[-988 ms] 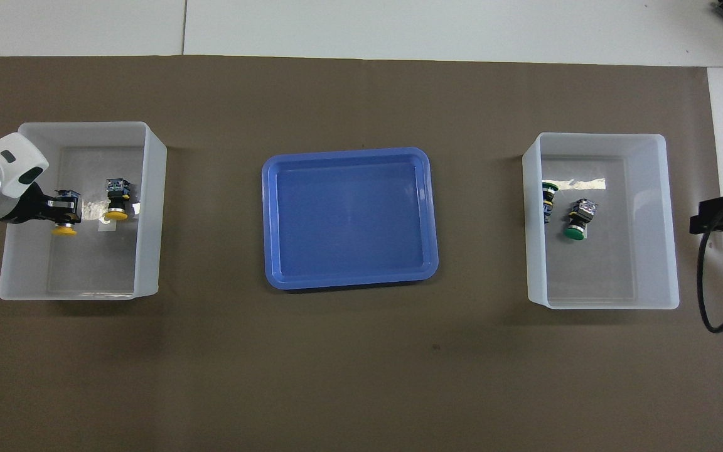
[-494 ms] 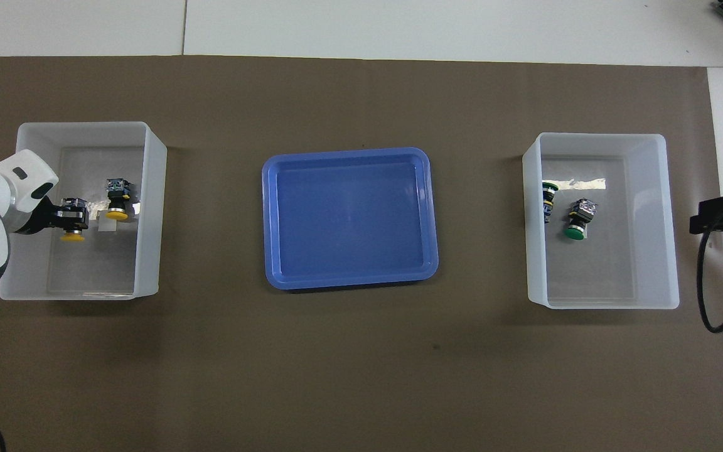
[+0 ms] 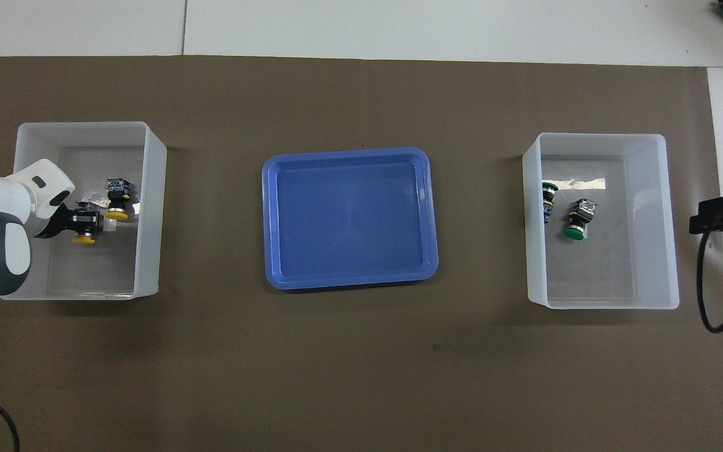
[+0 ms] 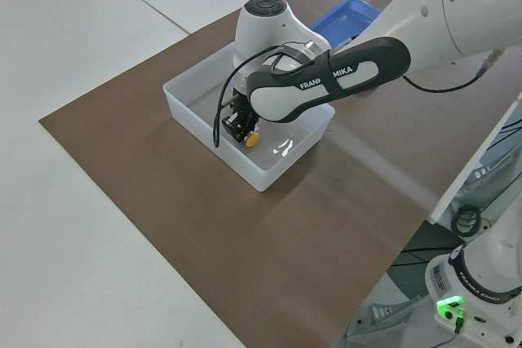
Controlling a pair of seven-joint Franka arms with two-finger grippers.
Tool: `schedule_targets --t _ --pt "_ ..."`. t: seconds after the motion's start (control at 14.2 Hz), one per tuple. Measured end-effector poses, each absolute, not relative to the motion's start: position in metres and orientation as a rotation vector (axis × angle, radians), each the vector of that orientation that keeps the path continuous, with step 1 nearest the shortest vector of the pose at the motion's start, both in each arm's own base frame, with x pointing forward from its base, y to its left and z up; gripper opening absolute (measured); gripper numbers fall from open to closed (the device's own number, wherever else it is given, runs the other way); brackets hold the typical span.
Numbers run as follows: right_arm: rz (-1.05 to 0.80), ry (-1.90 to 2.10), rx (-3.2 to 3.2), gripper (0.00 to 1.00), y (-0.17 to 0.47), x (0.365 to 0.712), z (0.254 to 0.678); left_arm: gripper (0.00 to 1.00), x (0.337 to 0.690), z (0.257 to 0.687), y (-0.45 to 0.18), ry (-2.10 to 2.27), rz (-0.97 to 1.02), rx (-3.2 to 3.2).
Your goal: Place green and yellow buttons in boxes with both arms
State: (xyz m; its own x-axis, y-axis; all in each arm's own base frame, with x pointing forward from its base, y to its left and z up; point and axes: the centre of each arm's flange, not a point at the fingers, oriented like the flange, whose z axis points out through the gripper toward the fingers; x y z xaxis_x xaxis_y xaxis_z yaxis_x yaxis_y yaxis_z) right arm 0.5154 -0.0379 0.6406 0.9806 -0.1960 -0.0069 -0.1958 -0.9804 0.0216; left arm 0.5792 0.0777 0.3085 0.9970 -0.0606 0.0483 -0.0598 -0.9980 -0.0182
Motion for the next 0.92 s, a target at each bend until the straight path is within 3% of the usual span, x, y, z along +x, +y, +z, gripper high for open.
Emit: schedule_targets --t 0.14,0.21,0.56,0.92 --pt "-0.014 -0.307 3.106 1.00 -0.038 0.515 0.641 0.74 0.587 0.322 0.077 0.097 -0.056 -3.125" --pt "-0.014 -0.307 3.106 1.00 -0.038 0.515 0.641 0.79 0.593 0.337 0.078 0.098 -0.033 -3.127" --pt "-0.014 -0.307 3.106 1.00 -0.038 0.515 0.641 0.79 0.627 0.453 0.045 0.182 0.080 -3.132" --pt "-0.014 -0.307 3.106 1.00 -0.038 0.515 0.641 0.79 0.624 0.535 -0.044 0.176 0.216 -3.117"
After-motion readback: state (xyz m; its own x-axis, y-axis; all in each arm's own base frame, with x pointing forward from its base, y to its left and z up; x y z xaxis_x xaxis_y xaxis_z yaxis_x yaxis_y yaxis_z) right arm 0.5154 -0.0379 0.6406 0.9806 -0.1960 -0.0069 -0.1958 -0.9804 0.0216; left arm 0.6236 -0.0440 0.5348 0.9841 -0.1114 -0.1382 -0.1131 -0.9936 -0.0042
